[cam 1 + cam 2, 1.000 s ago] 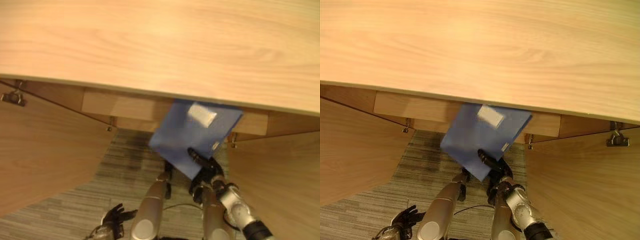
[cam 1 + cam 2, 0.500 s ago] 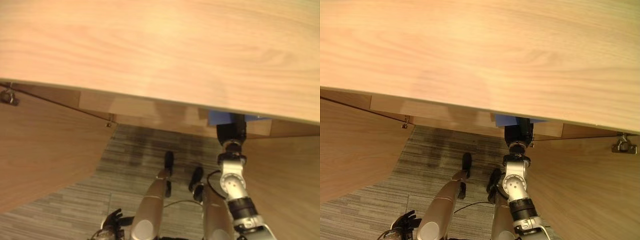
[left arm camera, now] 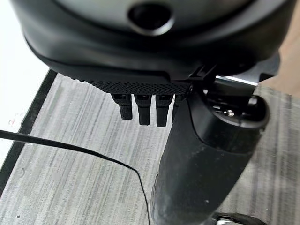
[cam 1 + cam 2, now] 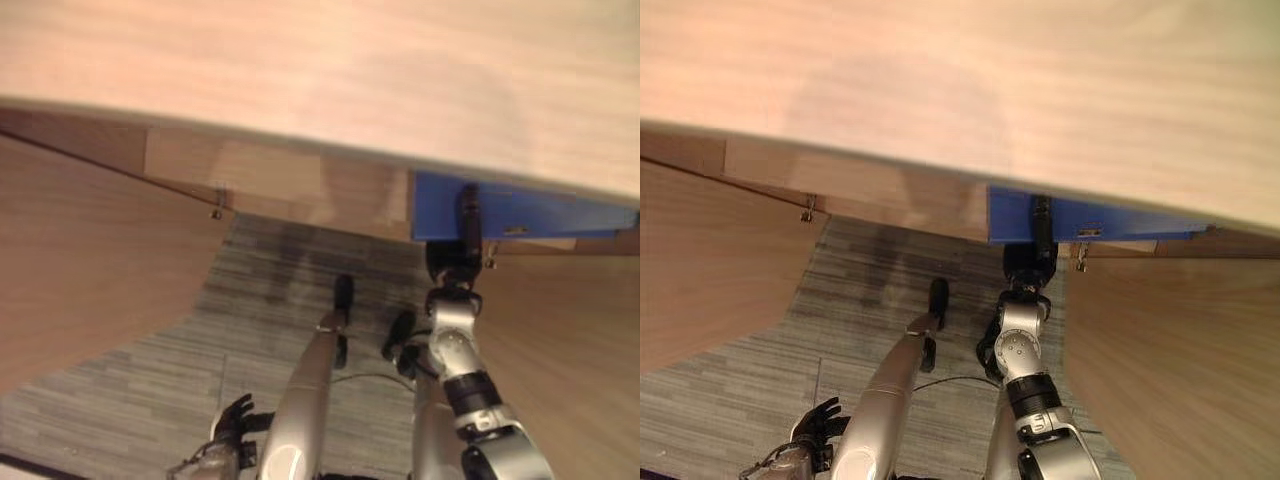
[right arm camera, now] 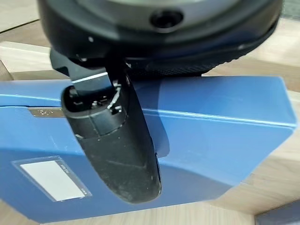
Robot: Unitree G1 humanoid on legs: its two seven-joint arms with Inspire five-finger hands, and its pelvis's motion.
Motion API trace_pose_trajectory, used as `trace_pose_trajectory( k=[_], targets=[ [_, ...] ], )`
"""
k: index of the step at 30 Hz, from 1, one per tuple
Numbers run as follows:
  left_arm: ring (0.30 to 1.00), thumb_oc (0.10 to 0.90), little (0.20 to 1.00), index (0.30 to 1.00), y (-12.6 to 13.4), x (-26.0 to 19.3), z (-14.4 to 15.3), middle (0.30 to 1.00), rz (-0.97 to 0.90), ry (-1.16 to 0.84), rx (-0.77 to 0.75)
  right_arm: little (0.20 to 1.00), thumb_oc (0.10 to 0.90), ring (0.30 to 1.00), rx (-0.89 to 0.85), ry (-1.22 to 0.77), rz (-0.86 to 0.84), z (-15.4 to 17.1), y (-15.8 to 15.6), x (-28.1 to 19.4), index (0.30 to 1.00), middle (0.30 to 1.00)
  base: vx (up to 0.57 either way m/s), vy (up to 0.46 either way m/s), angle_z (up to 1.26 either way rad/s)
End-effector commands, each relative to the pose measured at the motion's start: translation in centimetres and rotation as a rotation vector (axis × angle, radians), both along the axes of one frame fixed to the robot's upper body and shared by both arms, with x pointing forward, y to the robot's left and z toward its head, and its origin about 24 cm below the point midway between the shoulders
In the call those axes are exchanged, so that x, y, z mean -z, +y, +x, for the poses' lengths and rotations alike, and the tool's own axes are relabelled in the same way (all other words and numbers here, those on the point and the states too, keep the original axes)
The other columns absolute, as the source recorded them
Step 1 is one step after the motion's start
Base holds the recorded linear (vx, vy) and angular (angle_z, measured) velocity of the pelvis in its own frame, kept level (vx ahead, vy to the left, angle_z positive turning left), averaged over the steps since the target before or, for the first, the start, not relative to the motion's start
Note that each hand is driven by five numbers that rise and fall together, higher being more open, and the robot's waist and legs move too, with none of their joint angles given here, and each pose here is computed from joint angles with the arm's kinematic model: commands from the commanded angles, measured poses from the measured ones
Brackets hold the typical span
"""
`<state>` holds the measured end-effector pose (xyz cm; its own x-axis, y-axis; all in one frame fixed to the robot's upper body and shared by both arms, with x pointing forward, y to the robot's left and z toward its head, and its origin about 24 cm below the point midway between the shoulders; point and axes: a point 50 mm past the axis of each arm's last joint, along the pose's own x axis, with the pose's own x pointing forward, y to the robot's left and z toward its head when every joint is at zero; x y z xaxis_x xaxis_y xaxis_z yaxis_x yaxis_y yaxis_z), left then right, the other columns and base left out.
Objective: Put the empty folder in the office cabinet
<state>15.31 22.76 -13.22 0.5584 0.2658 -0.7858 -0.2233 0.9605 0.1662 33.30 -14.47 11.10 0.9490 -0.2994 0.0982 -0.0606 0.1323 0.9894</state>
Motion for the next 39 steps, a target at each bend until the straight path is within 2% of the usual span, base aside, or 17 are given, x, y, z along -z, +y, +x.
trace_pose_trajectory(
  k=[1,18,22,23,27,33,39],
  targets=[
    [0.900,0.800,0.900,0.900,1.5,1.3,-5.3,0.900,0.076,0.152,-0.019,0.300,0.400,0.300,0.114,-0.260,-0.046,-1.2,-2.0,-5.0,0.300,0.300,0.00,0.027,0.04],
    [0.900,0.800,0.900,0.900,1.2,1.1,-4.7,0.900,0.119,0.137,0.047,0.300,0.400,0.300,0.185,-0.356,-0.059,-1.9,-2.5,-8.0,0.300,0.300,0.01,0.008,0.04],
    [0.900,0.800,0.900,0.900,1.5,0.9,-4.5,0.900,0.131,0.130,0.057,0.300,0.400,0.300,0.190,-0.403,-0.084,-1.5,-2.5,-10.1,0.300,0.300,-0.01,0.003,0.05],
    [0.900,0.800,0.900,0.900,2.0,0.5,-4.2,0.900,0.147,0.111,0.058,0.300,0.400,0.300,0.192,-0.457,-0.107,-1.1,-2.3,-12.6,0.300,0.300,0.00,0.000,0.00],
    [0.900,0.800,0.900,0.900,2.9,0.1,-3.7,0.900,0.175,0.098,0.058,0.300,0.400,0.300,0.182,-0.528,-0.131,-0.7,-1.7,-15.7,0.300,0.300,0.00,-0.006,-0.02],
    [0.900,0.800,0.900,0.900,3.6,-0.2,-3.6,0.900,0.201,0.093,0.068,0.300,0.400,0.300,0.187,-0.590,-0.108,-0.5,-1.3,-18.9,0.300,0.300,0.00,-0.007,0.00],
    [0.900,0.800,0.900,0.900,4.1,-0.4,-3.5,0.900,0.214,0.088,0.070,0.300,0.400,0.300,0.233,-0.596,-0.112,0.1,-2.2,-21.0,0.300,0.300,0.00,-0.005,0.04]
  ],
)
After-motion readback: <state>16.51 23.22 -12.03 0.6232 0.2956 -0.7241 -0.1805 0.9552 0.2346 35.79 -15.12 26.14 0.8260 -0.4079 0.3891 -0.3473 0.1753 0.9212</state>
